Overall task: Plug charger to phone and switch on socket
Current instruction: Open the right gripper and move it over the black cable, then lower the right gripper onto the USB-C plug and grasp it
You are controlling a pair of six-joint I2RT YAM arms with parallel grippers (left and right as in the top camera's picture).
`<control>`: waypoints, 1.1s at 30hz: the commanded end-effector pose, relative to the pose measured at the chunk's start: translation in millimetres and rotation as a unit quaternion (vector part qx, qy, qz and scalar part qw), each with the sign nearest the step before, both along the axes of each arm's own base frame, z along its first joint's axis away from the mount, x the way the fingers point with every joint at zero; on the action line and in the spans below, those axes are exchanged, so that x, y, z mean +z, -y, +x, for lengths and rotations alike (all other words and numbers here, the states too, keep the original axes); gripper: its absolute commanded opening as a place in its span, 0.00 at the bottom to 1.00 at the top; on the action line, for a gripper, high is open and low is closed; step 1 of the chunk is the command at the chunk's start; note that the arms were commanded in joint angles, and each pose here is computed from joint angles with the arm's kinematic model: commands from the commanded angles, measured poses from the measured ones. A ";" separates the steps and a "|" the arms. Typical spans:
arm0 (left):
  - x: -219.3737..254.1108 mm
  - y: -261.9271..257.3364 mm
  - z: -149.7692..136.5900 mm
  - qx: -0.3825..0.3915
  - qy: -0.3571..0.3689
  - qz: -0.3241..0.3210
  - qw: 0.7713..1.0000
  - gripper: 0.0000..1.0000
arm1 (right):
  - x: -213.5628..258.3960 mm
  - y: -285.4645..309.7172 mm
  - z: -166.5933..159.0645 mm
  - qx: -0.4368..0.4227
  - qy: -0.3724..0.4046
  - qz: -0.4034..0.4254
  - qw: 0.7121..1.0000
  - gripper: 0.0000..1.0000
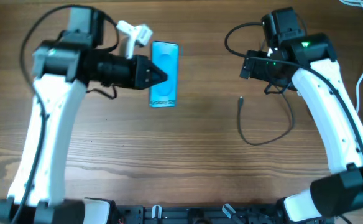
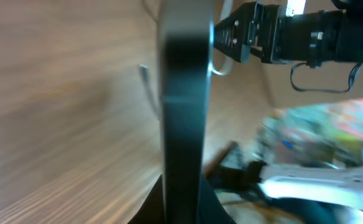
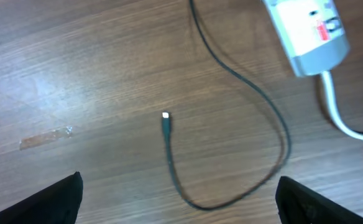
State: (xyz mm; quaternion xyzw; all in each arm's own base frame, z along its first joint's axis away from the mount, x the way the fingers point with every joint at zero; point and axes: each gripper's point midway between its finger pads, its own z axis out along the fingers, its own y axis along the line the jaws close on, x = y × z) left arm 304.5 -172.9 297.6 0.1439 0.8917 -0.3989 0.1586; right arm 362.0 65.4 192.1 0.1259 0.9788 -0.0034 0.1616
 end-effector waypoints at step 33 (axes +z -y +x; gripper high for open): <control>-19.8 -66.0 39.0 0.207 0.007 0.162 0.965 0.04 | -130.6 -22.2 -14.7 0.057 -0.222 0.019 0.973 0.90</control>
